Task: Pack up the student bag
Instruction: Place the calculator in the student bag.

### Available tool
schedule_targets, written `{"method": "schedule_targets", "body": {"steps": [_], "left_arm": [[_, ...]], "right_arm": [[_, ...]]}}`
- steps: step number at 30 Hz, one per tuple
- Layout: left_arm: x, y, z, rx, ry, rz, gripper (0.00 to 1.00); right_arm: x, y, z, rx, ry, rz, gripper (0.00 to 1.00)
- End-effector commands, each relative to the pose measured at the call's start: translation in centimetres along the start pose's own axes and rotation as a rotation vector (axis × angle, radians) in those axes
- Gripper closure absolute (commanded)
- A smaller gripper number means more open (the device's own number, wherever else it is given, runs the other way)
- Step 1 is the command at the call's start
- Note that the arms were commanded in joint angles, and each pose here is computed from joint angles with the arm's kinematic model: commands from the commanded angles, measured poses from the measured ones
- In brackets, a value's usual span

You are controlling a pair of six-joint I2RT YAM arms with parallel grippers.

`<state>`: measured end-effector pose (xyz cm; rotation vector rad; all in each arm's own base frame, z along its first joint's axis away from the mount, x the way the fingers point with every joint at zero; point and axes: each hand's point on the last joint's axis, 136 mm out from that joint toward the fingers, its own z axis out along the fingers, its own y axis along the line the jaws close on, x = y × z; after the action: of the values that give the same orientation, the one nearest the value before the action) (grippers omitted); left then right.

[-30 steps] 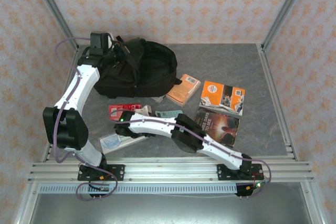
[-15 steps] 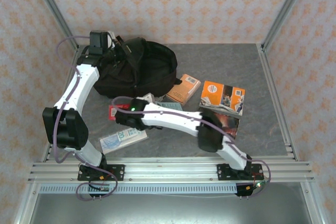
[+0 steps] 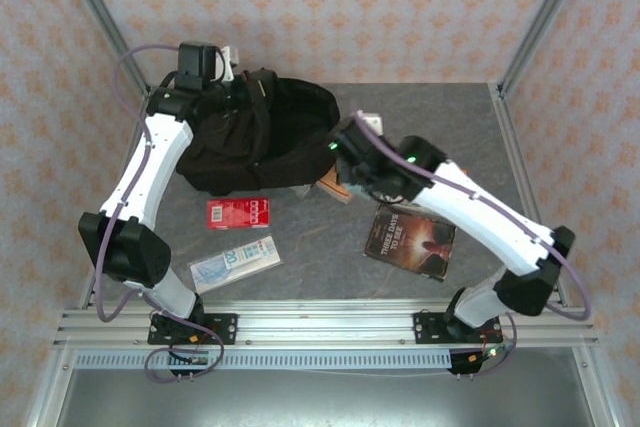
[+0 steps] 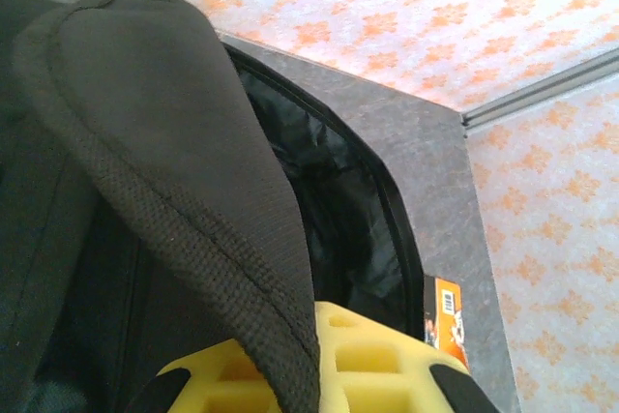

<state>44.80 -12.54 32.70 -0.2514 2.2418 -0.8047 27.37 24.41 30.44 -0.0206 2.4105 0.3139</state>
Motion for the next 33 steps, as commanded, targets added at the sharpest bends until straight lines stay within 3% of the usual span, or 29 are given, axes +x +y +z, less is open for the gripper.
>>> {"method": "schedule_targets", "body": {"steps": [1,9,13,16,19,24,33], "left_arm": [[-0.7,-3.7,-2.3,0.094,-0.021,0.104,1.0],[0.5,-4.4,-2.7,0.138,0.003,0.155,1.0],[1.3,-4.8,-2.5,0.185,0.013,0.162,1.0],[1.6,-5.1,-2.8,0.202,0.01,0.182,1.0],[1.7,-5.4,-3.3,0.22,-0.004,0.193,1.0],[1.7,-6.0,-4.1,0.242,-0.019,0.203,1.0],[0.9,-6.9,-5.3,0.256,-0.054,0.228,1.0]], "right_arm": [[-4.9,2.6,-2.8,-0.252,-0.132,0.128,1.0],[-11.8,3.4,-7.7,-0.438,-0.335,0.282,1.0],[-13.6,4.4,-6.7,-0.495,-0.383,0.305,1.0],[-14.3,5.4,-4.0,-0.543,-0.415,0.308,1.0],[-14.3,6.6,-0.3,-0.665,-0.367,0.357,1.0],[-13.5,8.0,5.6,-0.827,-0.163,0.466,1.0],[-9.8,10.1,11.9,-0.939,0.011,0.571,1.0]]}}
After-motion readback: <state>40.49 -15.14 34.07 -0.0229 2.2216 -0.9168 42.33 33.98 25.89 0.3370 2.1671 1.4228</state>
